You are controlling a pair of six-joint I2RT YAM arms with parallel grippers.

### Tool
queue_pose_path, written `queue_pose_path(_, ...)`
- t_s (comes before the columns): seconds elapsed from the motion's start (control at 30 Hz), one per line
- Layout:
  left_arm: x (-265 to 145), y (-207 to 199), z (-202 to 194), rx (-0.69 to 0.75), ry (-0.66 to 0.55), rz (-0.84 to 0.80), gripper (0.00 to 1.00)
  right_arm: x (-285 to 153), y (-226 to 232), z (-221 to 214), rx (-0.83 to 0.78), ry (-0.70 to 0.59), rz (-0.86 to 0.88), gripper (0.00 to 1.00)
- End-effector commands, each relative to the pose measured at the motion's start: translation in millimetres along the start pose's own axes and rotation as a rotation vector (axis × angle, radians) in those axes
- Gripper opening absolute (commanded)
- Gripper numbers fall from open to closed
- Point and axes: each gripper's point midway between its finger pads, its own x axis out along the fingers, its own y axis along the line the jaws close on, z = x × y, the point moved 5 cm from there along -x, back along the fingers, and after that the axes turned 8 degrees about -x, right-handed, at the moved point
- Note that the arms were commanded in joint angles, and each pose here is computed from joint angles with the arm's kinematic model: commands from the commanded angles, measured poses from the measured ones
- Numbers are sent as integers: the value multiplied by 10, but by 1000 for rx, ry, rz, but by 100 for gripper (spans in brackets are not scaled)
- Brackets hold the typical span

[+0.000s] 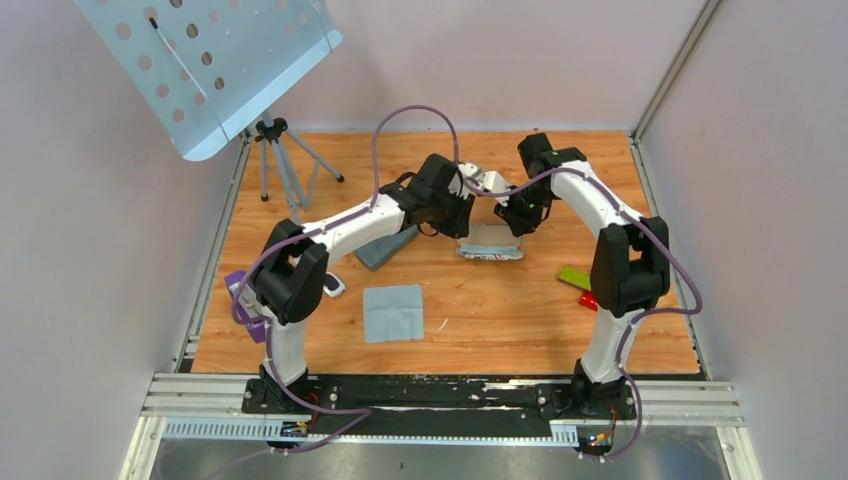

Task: Organize the sunglasses
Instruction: Place the glasses cleaning cloth in the sunglasses case, then pick up the sunglasses from the center of the board.

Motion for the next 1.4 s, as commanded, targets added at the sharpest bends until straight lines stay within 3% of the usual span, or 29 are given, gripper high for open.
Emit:
queue_pose_path(0.0,-409,-85,129,44,-79,66,35,-319,180,83,55,-55,-41,25)
queue_pose_path(0.2,-739,80,65,37,-133,219,45,-729,488,42,159,-145,-151,32)
queue_pose_path(0.37,-1031,108,-65,13,-122,271,46,-970,836,-39,238,-213,-277,37)
queue_pose_path(0.5,-1386,249,-349,-10,-132,375,50,-1047,1071,-119,312,-267,-392,60)
queue_pose_path(0.57,-1535,328,-535,-1,-111,422,52,-1007,1187,-145,343,-288,-391,66)
queue_pose_path(0.73,-1863,445,-975,-25,-66,479,53,-967,1343,-148,358,-333,-372,67)
queue_pose_path(0.97,-2329,577,-1353,-151,-202,569,62,-1040,1453,-220,322,-303,-359,66)
queue_pose_path(1.2,-2484,941,-1529,-427,-429,771,74,-1237,1364,-112,196,-281,-316,65)
queue_pose_path(1.37,-2305,1256,-1475,-615,-402,852,70,-1198,1400,2,219,-347,-223,65)
